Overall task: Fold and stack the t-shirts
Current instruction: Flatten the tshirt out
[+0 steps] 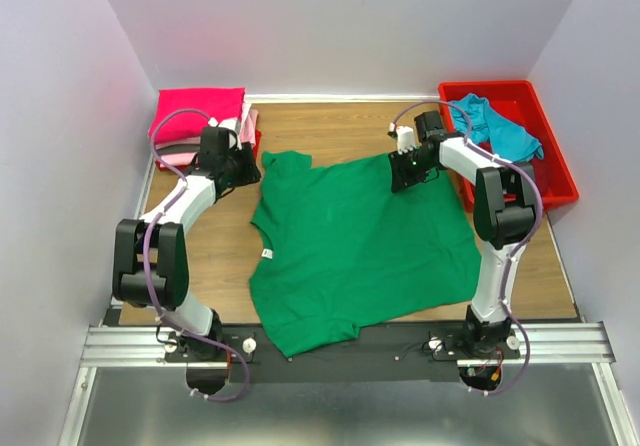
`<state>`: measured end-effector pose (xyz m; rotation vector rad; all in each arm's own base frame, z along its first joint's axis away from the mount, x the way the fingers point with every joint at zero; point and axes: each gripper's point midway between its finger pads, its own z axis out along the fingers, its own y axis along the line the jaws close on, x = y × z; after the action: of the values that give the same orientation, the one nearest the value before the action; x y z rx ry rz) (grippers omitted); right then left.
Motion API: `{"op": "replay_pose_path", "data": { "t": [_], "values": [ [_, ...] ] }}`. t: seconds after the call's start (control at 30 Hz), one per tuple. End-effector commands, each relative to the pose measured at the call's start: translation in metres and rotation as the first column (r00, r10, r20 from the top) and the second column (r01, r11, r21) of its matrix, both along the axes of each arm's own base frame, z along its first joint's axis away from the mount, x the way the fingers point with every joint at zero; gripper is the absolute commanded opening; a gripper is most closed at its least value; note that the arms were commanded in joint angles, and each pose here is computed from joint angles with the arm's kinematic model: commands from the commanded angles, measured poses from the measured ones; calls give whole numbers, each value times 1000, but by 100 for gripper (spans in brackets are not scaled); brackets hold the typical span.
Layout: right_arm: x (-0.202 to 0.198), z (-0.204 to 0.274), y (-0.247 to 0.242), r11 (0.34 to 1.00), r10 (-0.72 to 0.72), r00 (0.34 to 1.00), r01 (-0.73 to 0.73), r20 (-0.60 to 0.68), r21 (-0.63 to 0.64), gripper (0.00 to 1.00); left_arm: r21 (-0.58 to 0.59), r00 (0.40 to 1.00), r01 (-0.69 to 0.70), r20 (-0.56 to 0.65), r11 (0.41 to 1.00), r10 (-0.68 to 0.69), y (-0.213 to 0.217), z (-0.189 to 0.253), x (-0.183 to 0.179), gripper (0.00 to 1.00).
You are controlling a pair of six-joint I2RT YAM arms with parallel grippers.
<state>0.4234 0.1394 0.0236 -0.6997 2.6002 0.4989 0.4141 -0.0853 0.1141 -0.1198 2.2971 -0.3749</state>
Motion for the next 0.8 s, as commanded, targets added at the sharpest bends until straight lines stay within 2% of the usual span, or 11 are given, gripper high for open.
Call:
{"op": "replay_pose_path", "data": {
  "t": [0.0, 0.13, 0.17, 0.2, 0.27, 0.4, 0.6, 0.63, 0.67, 0.7, 0.77],
  "values": [
    [-18, -29, -35, 986, -49, 998, 43, -35, -162, 42, 9, 988, -25, -153, 1000, 26, 8, -50, -27, 59],
    [-31, -2, -24, 996, 12, 1000, -11, 3, -88, 48, -23, 977, -20, -214, 1000, 15, 3, -66, -44, 58],
    [-31, 7, -23, 997, 18, 1000, -16, 23, -80, 52, -18, 975, -14, -223, 1000, 9, 4, -69, -48, 58],
    [-30, 27, -23, 997, 20, 997, -15, 72, -70, 62, -15, 974, -12, -225, 1000, 8, 4, -70, -50, 58],
    [-34, 40, -25, 997, 18, 995, -11, 103, -71, 68, -8, 974, -13, -226, 1000, 11, 6, -73, -52, 58],
    [-39, 56, -34, 997, -10, 990, 20, 139, -71, 68, -38, 962, 21, -273, 999, -30, -1, -91, -53, 57],
    [-49, 42, -40, 998, -24, 995, 30, 93, -63, 68, -126, 942, 107, -304, 986, -141, -22, -101, -61, 50],
    [-49, 42, -41, 998, -28, 996, 33, 90, -57, 68, -135, 939, 119, -306, 984, -156, -24, -101, -64, 43],
    [-49, 41, -41, 998, -32, 996, 36, 86, -52, 68, -142, 940, 127, -300, 982, -165, -26, -99, -65, 43],
    [-50, 41, -41, 998, -33, 996, 37, 81, -48, 68, -150, 941, 134, -289, 980, -173, -27, -94, -66, 23],
    [-49, 41, -40, 999, -30, 996, 33, 81, -40, 68, -175, 944, 154, -265, 973, -197, -32, -85, -66, 0]
  ]
}}
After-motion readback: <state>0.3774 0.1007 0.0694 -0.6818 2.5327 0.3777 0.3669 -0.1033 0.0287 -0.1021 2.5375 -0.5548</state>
